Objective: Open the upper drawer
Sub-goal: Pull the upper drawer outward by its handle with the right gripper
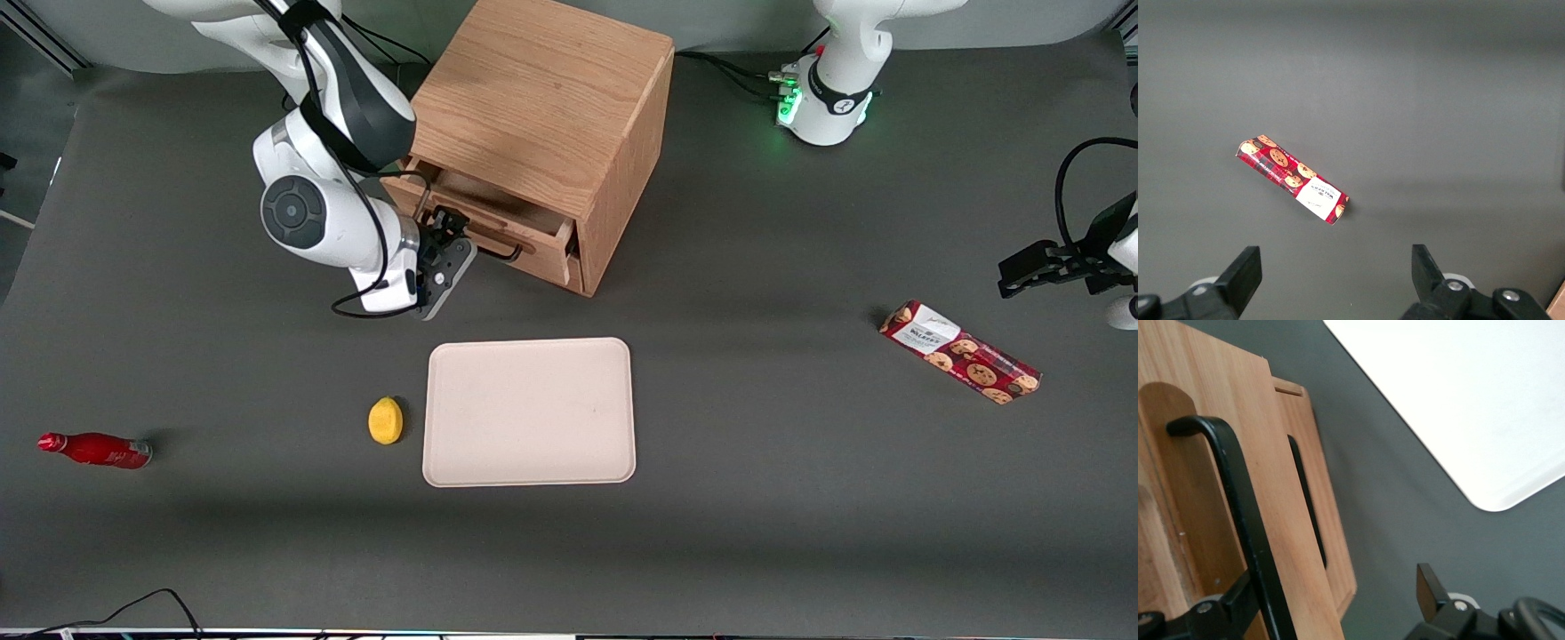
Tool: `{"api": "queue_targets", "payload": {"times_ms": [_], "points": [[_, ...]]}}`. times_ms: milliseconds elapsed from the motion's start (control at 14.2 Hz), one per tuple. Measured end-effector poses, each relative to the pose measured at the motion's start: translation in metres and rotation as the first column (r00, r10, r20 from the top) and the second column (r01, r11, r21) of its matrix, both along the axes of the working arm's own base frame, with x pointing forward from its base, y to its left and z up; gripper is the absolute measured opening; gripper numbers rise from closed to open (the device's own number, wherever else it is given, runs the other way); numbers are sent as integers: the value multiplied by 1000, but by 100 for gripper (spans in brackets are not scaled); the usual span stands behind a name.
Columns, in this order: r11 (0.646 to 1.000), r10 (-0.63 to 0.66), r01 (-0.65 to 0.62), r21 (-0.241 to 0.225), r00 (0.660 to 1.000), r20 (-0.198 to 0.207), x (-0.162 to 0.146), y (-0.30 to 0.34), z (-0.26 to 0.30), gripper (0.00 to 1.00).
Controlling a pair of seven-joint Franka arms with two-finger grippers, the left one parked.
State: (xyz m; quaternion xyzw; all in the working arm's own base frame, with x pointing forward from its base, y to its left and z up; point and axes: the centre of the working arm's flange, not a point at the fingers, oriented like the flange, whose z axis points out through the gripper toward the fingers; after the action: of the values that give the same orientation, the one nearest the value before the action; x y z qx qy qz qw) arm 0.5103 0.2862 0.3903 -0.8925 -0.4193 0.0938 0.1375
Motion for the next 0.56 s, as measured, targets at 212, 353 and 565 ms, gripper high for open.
{"api": "queue_targets", "payload": {"times_ms": [212,353,565], "points": [[1000,9,-9,3,1000,18,19,-14,-3,100],[1000,19,-19,-3,999,38,36,-29,-4,100],[1000,27,-27,-4,998,55,57,-41,-9,100]]}}
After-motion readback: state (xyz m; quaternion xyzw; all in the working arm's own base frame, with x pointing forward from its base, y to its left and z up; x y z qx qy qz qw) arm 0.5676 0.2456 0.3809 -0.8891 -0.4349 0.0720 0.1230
